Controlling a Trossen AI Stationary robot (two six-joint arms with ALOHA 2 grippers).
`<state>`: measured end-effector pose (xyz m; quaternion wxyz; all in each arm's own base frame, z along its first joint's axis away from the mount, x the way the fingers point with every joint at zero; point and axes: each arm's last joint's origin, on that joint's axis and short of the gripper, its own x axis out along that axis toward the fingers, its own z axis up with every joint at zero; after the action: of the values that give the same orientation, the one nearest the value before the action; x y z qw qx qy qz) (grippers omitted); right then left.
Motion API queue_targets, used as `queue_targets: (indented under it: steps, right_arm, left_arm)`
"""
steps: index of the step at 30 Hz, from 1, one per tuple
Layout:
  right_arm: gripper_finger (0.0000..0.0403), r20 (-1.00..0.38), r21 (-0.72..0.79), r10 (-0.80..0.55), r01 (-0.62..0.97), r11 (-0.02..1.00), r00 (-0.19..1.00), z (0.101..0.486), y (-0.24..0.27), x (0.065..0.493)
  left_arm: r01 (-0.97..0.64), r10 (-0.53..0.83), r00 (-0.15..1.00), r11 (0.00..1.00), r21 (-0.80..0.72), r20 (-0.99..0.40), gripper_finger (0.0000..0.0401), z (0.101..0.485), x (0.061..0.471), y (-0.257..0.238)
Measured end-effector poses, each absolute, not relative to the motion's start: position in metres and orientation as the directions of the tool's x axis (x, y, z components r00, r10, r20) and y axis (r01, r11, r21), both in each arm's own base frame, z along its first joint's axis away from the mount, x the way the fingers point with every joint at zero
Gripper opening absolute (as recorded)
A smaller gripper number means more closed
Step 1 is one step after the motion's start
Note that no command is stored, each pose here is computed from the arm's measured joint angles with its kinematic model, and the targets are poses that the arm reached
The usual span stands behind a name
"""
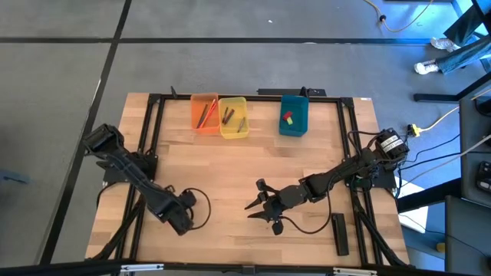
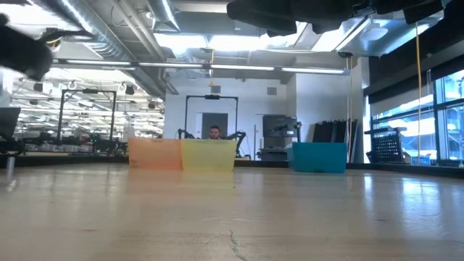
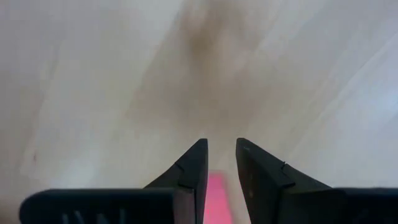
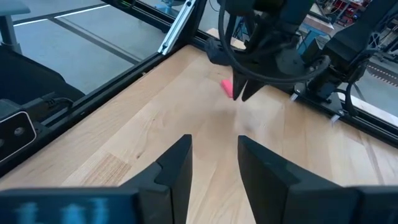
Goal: Sort crayons/erasers/pens/pencils in bins
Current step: Put the pink eraser into the blue bin
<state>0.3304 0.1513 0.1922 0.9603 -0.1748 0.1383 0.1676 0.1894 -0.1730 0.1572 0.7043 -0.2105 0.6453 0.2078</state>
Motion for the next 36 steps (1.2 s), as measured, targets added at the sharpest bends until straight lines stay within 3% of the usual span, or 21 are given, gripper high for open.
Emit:
queue_targets:
  steps: [4, 8, 12, 19, 29, 36]
  right_arm:
    - [0.0131, -0.324, -0.292, 0.274, -0.371, 0.882, 0.905, 0.192, 0.151, 0.33]
    - [0.0131, -0.334, -0.29, 0.28, -0.381, 0.878, 0.9, 0.185, 0.153, 0.333]
    - [0.0131, -0.35, -0.282, 0.296, -0.401, 0.871, 0.889, 0.169, 0.156, 0.338]
    - [0.0131, -0.374, -0.279, 0.292, -0.407, 0.87, 0.88, 0.147, 0.158, 0.343]
    - [0.0131, -0.345, -0.239, 0.296, -0.388, 0.89, 0.891, 0.148, 0.158, 0.344]
    - [0.0131, -0.345, -0.237, 0.295, -0.387, 0.891, 0.891, 0.148, 0.158, 0.345]
  left_arm:
    - [-0.503, 0.038, 0.179, 0.862, -0.059, -0.983, 0.0078, 0.164, 0.204, -0.17]
    - [-0.393, -0.04, 0.301, 0.905, -0.162, -0.953, 0.0078, 0.173, 0.224, -0.173]
    - [-0.375, -0.06, 0.331, 0.908, -0.189, -0.942, 0.0078, 0.186, 0.234, -0.173]
    - [-0.55, 0.052, 0.131, 0.835, -0.029, -0.99, 0.0082, 0.193, 0.215, -0.168]
    - [-0.607, 0.03, -0.023, 0.794, 0.037, -0.999, 0.0183, 0.163, 0.177, -0.177]
    - [-0.635, -0.024, -0.114, 0.771, 0.054, -0.993, 0.02, 0.142, 0.162, -0.17]
